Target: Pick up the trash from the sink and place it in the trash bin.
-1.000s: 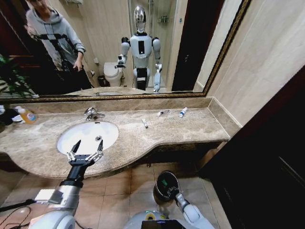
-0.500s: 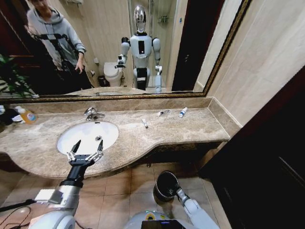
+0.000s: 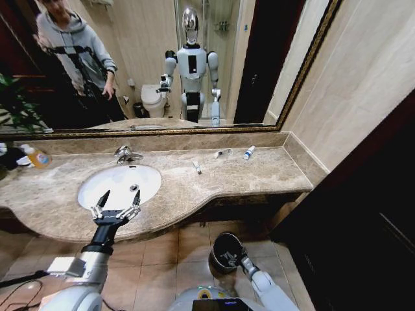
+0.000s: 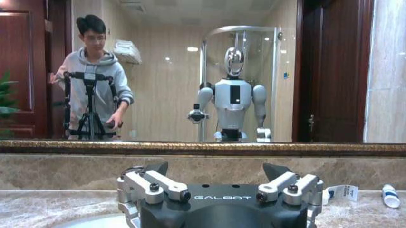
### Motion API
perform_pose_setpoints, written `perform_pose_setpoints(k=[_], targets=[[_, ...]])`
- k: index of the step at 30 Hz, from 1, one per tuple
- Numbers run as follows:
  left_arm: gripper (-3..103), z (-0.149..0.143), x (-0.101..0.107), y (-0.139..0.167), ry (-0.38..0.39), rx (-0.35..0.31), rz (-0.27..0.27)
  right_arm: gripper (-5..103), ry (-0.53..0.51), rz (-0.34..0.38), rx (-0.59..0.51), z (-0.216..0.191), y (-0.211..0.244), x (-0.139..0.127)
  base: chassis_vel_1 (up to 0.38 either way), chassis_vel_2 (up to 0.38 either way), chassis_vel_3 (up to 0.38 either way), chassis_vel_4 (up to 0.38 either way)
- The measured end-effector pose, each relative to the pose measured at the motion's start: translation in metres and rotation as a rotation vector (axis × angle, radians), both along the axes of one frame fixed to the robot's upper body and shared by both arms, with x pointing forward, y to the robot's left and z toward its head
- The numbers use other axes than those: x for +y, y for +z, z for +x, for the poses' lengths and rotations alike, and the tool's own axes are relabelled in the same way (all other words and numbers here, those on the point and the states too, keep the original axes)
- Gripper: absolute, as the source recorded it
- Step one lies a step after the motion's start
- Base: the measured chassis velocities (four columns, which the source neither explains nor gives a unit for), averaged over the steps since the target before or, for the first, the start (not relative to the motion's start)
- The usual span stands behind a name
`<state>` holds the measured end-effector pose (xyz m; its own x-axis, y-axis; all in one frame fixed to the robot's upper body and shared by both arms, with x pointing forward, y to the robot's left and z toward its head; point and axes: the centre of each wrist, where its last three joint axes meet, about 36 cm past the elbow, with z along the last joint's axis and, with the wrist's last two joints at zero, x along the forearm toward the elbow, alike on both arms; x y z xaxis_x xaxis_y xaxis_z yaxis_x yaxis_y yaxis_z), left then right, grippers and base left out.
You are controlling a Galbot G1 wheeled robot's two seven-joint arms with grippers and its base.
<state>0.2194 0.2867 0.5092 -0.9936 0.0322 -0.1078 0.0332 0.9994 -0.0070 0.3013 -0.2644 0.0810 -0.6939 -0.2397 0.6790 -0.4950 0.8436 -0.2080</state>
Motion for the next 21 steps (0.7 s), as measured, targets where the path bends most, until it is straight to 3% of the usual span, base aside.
perform_pose_setpoints(k=[7,13,16,21], targets=[[100,0.0,0.0,0.0,0.0,0.0,0.0,100,-0.021,0.02,-0.016,-0.011,0.008,-0.002,0.0,0.0,0.0,0.0],[100,0.0,0.0,0.0,0.0,0.0,0.0,100,-0.121,0.067,-0.171,-0.024,0.046,-0.016,0.0,0.0,0.0,0.0],[100,0.0,0.0,0.0,0.0,0.0,0.0,100,-0.219,0.13,-0.279,-0.035,0.101,-0.031,0.0,0.0,0.0,0.0],[100,0.0,0.0,0.0,0.0,0.0,0.0,100,-0.249,0.158,-0.379,-0.045,0.158,-0.038,0.0,0.0,0.0,0.0]])
